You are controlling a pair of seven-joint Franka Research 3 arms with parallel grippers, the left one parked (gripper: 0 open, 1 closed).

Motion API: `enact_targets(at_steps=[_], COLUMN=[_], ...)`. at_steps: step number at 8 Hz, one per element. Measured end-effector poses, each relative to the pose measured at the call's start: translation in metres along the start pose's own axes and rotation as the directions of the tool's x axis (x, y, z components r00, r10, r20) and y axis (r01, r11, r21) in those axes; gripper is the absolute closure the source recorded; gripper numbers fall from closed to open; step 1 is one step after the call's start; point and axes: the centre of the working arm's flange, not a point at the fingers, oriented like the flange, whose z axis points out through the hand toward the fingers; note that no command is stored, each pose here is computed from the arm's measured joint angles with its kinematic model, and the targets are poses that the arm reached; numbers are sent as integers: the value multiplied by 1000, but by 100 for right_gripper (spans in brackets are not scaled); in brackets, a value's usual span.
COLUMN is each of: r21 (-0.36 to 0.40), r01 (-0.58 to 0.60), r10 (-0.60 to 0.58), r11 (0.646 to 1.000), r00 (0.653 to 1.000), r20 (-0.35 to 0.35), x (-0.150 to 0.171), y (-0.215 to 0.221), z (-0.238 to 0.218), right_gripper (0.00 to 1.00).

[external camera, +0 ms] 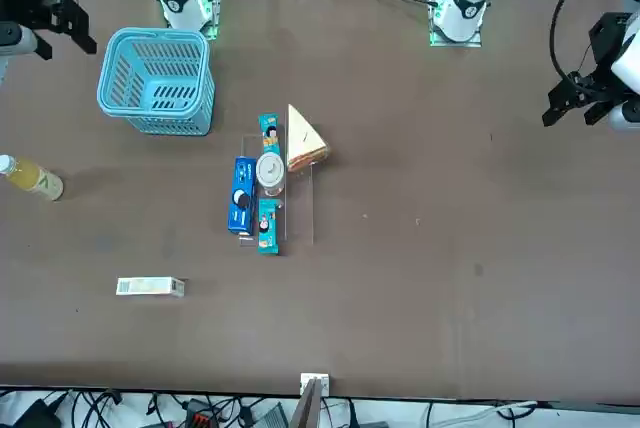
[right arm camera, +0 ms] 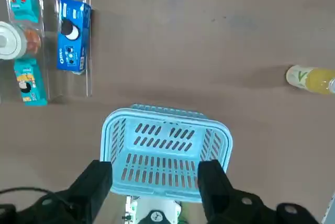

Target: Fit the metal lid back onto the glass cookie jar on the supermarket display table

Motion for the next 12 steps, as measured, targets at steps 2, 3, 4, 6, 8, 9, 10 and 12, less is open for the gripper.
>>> enact_targets(at_steps=[2,3,4,6,8,9,10,12], r21=[-6,-6,-6,6,26,28,31,33], r01=[-5,-6,-13,-33,-66,-82,-99,-113], r10=[4,6,13,33,67,83,101,115], r11=[1000,1000,1000,999,997,996,995,993], r00=[1000,999,999,999,997,996,994,992], r20=[-31,-35,-34,-24,-35,-40,-41,-49], x=[14,21,27,33,38,40,41,44], y=[1,2,6,17,19,17,16,15], z=[-3,-3,-1,5,7,7,8,9], right_gripper=[0,0,0,0,0,0,0,0])
